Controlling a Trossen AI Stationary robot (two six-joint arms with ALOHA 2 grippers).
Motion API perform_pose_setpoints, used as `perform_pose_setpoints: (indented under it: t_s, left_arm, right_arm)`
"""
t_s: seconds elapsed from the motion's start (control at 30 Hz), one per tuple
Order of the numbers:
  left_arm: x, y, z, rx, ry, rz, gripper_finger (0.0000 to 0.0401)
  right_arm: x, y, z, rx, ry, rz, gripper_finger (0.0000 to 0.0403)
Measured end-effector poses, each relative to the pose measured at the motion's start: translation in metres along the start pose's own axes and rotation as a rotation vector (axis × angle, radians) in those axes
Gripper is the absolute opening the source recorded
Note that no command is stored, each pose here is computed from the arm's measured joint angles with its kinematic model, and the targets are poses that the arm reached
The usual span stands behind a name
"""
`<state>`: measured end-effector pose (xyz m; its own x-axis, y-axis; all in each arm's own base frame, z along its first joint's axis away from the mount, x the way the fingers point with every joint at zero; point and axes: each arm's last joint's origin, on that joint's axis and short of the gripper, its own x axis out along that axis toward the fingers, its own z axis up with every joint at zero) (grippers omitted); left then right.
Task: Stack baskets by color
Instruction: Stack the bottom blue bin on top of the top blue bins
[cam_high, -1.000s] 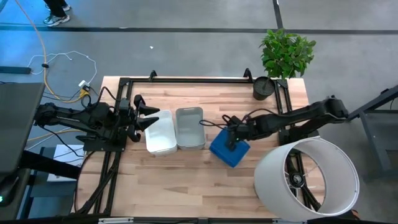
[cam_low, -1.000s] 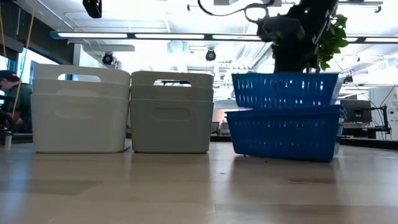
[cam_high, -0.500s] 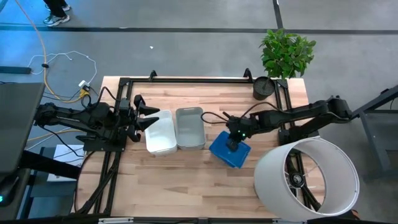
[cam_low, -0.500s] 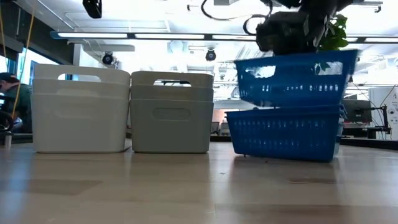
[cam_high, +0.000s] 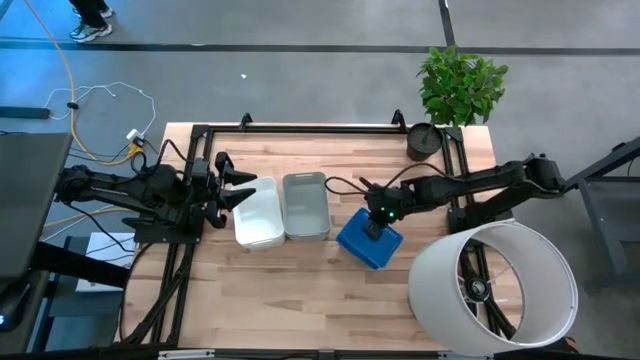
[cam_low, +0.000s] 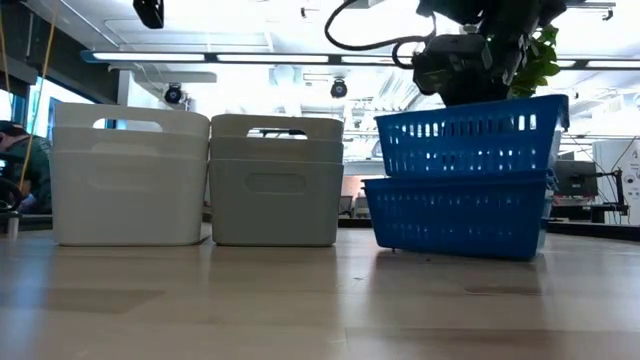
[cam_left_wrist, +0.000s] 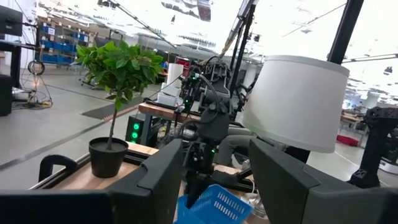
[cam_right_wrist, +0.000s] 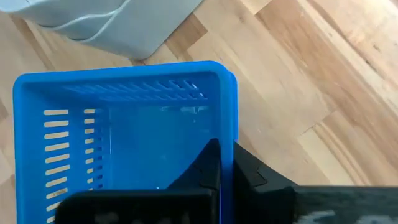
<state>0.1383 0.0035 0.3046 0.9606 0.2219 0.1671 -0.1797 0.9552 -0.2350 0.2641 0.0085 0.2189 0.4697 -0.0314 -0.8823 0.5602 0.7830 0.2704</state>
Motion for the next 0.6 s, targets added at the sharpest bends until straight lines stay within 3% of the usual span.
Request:
perform_pose_setpoints:
  t_s: [0.6]
  left_arm:
    - [0.000,-0.001,0.000,0.017,0.004,-0.019,0.0174]
  right_arm:
    - [0.017,0.005,-0.005,0.022,0.027,-0.056,0.0000]
